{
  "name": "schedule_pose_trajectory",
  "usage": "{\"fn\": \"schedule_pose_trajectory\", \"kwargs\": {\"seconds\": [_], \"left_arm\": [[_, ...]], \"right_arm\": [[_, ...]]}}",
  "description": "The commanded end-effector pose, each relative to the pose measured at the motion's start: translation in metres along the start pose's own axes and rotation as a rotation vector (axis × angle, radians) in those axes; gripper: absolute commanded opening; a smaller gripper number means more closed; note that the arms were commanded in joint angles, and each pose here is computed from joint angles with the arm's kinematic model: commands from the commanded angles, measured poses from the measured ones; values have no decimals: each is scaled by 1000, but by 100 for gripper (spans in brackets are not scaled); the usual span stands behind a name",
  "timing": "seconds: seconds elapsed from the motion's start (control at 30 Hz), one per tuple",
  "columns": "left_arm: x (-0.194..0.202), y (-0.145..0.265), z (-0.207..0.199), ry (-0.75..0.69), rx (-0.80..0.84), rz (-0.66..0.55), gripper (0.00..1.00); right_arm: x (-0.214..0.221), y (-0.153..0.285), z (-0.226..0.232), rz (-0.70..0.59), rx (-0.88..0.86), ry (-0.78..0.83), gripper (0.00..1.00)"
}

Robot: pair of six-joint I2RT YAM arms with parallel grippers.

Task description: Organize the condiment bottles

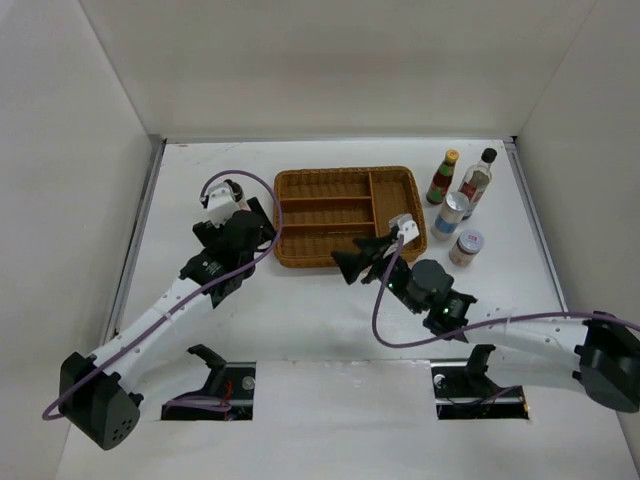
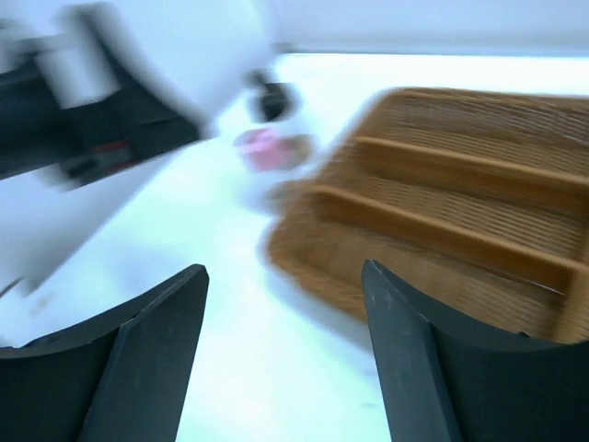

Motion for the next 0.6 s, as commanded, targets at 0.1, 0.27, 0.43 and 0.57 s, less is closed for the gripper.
{"fn": "schedule_pose_trajectory", "kwargs": {"seconds": [0.1, 0.27, 0.43, 0.57], "left_arm": [[-4, -9, 13, 40, -47, -35, 100], [-3, -17, 14, 74, -45, -55, 100], [-13, -13, 9, 77, -29, -86, 100], [-19, -15, 11, 76, -47, -108, 100]], "right_arm": [[-51, 31, 102, -139, -409, 38, 66], [-36, 35, 114, -136, -450, 31, 25], [-18, 39, 109, -128, -449, 9, 16], [-17, 41, 110, -141, -459, -13, 38]]}}
Point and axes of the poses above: each gripper's point midway between its finger pads, its own y axis back along the fingers, its own z axis along the line the jaws close on, x = y × z, the point moved 6 cm from there along y, back along the fingers, and after that the axes turned 3 degrees about y, right-handed, at the moved point
